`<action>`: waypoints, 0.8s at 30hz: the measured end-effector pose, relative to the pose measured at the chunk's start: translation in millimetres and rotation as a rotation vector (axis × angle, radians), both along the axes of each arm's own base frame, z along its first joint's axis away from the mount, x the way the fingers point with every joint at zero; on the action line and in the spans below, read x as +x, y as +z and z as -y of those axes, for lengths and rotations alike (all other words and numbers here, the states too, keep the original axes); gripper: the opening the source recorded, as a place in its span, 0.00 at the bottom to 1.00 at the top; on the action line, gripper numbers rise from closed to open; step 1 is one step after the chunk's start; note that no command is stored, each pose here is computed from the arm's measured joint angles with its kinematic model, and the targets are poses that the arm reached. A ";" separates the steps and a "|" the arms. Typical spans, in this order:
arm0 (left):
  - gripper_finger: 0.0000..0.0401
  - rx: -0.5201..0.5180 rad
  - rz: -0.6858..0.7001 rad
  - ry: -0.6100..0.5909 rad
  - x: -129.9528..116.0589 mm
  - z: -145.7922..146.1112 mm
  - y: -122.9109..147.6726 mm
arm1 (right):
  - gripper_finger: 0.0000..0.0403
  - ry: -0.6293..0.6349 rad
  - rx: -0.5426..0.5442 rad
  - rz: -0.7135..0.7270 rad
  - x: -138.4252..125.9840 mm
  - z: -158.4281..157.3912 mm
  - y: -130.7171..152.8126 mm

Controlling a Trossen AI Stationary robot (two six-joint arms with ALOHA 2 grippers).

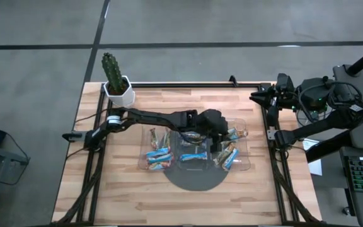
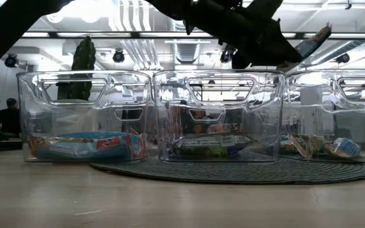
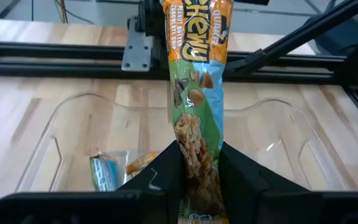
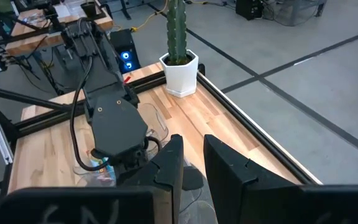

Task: Pick and place Granola Bars by type
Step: Put the yellow granola bar into the right transparent bin, then return to Home Position

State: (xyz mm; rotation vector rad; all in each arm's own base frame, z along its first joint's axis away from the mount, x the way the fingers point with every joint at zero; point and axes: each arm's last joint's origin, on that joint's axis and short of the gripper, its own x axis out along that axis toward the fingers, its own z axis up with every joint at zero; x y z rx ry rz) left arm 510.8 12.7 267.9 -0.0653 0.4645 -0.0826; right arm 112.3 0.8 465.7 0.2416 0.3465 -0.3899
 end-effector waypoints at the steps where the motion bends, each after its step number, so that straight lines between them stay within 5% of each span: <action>1: 0.19 0.000 0.008 -0.001 0.3 0.0 0.4 | 0.14 0.000 0.000 0.000 0.0 0.0 0.0; 15: 0.35 -0.036 -0.010 -0.049 -0.7 -1.6 14.2 | 0.14 0.000 0.000 0.000 0.1 0.0 0.0; 20: 0.31 -0.048 -0.043 -0.049 -9.1 -0.7 34.3 | 0.14 0.001 -0.004 -0.001 0.1 0.0 0.0; 24: 0.20 -0.076 0.033 -0.091 -29.0 3.5 75.4 | 0.14 0.015 -0.025 -0.010 0.2 -0.1 0.0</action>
